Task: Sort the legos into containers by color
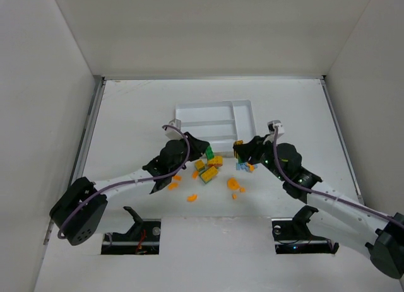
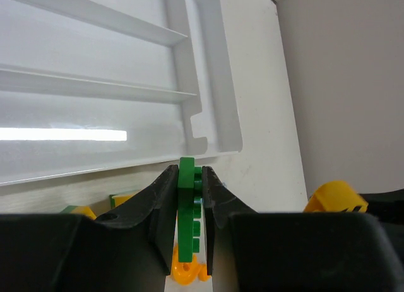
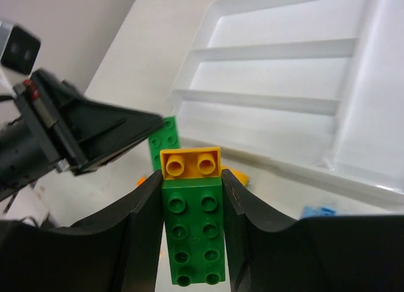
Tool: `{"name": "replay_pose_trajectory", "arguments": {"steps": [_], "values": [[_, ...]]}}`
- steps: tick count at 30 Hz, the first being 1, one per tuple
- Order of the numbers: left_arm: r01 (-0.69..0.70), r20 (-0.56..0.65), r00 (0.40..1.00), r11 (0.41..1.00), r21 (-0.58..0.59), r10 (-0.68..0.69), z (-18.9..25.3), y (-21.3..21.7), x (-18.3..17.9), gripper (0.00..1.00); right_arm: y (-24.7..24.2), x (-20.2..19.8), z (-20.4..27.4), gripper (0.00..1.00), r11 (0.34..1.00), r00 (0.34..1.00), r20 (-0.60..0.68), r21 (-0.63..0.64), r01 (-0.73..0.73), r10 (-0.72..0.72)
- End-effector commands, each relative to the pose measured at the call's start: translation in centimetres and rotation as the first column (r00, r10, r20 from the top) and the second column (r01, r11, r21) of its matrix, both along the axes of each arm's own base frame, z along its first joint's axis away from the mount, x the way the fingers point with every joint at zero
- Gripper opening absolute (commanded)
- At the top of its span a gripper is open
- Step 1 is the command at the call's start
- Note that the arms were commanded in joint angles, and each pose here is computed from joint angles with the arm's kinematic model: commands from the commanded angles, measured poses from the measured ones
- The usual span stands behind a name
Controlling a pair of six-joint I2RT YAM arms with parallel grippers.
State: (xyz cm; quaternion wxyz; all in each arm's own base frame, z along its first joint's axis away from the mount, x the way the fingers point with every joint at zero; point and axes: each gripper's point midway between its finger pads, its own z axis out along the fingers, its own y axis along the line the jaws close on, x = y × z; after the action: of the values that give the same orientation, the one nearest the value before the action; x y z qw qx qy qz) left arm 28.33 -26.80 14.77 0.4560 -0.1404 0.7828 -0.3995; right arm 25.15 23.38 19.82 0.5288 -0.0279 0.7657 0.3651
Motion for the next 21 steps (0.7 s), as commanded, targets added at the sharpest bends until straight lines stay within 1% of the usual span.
{"name": "replay_pose_trajectory", "arguments": {"steps": [1,4,7,11,14,19,21], "values": [[0.007,0.070,0.998,1.000,-0.018,-0.006,3.0,-1.5,1.3,0.08,-2.7,1.4,-0.2,0.18,0.993,0.994,0.005,0.031,0.112,-0.112],[0.047,0.111,0.993,0.999,-0.011,-0.045,4.7,-4.2,2.7,0.09,-5.1,2.7,-1.4,0.18,0.971,0.971,-0.028,0.026,0.237,-0.236],[0.073,0.136,0.988,0.997,-0.006,-0.072,5.5,-7.1,4.7,0.09,-6.8,3.3,-2.7,0.18,0.950,0.948,-0.052,0.007,0.313,-0.313],[0.114,0.150,0.983,0.993,-0.032,-0.108,5.6,-11.1,7.9,0.10,-7.6,3.4,-3.2,0.18,0.936,0.934,-0.060,0.011,0.352,-0.351],[0.145,0.134,0.981,0.989,-0.041,-0.138,4.3,-14.4,10.6,0.10,-7.7,3.2,-3.5,0.18,0.933,0.932,-0.064,0.008,0.359,-0.358],[0.139,0.107,0.985,0.990,-0.019,-0.136,2.5,-16.8,13.5,0.12,-8.0,3.2,-3.3,0.19,0.927,0.926,-0.055,0.016,0.376,-0.374],[0.134,0.105,0.986,0.991,-0.007,-0.132,2.2,-17.2,14.1,0.15,-7.9,3.1,-3.2,0.19,0.929,0.928,-0.055,0.022,0.369,-0.367]]}}
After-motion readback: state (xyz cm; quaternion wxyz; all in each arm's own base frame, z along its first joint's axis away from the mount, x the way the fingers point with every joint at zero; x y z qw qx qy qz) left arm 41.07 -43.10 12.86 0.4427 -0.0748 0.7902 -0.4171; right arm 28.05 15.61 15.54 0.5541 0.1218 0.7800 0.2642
